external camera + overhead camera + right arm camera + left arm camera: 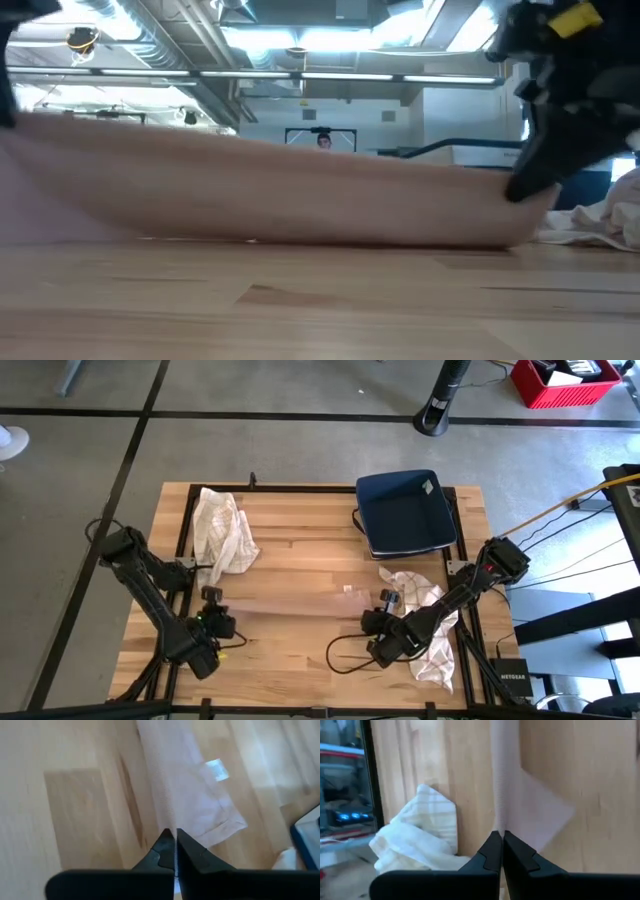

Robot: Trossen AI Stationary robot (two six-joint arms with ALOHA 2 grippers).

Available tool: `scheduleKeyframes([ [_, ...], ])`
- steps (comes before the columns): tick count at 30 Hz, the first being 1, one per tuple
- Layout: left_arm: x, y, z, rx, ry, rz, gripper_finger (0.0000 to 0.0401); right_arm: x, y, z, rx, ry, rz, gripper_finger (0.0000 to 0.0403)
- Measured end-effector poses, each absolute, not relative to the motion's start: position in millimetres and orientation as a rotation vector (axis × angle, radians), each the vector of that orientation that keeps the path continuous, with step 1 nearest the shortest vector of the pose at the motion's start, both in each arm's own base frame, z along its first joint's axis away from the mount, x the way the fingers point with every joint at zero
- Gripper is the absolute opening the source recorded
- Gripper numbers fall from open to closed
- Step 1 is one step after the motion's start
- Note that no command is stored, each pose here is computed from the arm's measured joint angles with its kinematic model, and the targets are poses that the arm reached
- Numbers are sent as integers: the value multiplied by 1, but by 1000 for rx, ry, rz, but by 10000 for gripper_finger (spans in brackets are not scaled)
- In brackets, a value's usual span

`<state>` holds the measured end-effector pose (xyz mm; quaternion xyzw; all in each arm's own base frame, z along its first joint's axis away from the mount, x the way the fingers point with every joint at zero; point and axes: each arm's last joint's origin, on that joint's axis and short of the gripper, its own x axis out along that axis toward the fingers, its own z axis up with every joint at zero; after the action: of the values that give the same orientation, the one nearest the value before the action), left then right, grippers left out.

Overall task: Fold towel
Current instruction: Fold the pink towel

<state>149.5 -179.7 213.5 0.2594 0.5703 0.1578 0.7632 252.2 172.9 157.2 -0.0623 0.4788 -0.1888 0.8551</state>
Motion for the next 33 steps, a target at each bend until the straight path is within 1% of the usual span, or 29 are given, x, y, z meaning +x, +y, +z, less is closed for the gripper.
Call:
scheduleKeyframes([
  [6, 137, -160, 258, 225, 1130, 307, 0, 253, 172, 197, -59, 924, -400, 1],
  [8, 131, -152, 266, 150, 1104, 301, 0, 250, 169, 208, -29, 910, -396, 1],
  [10, 125, -144, 268, 128, 1085, 301, 0, 247, 163, 216, -18, 908, -407, 1],
  [13, 123, -132, 260, 176, 1064, 339, 0, 249, 151, 219, -19, 922, -445, 1],
  [15, 124, -124, 251, 250, 1071, 367, 0, 254, 141, 219, -45, 926, -486, 1],
  [17, 125, -117, 243, 342, 1055, 408, 0, 258, 129, 219, -90, 907, -553, 1],
  [20, 129, -112, 232, 524, 959, 469, 0, 261, 117, 220, -190, 814, -670, 1],
  [22, 132, -117, 222, 618, 930, 471, 0, 259, 118, 215, -235, 788, -692, 1],
  [25, 136, -135, 193, 697, 983, 405, 0, 252, 135, 193, -240, 830, -604, 1],
  [29, 134, -167, 155, 707, 1067, 269, 0, 242, 160, 161, -207, 892, -455, 1],
  [33, 132, -194, 140, 649, 1081, 200, 0, 231, 177, 140, -163, 977, -368, 1],
])
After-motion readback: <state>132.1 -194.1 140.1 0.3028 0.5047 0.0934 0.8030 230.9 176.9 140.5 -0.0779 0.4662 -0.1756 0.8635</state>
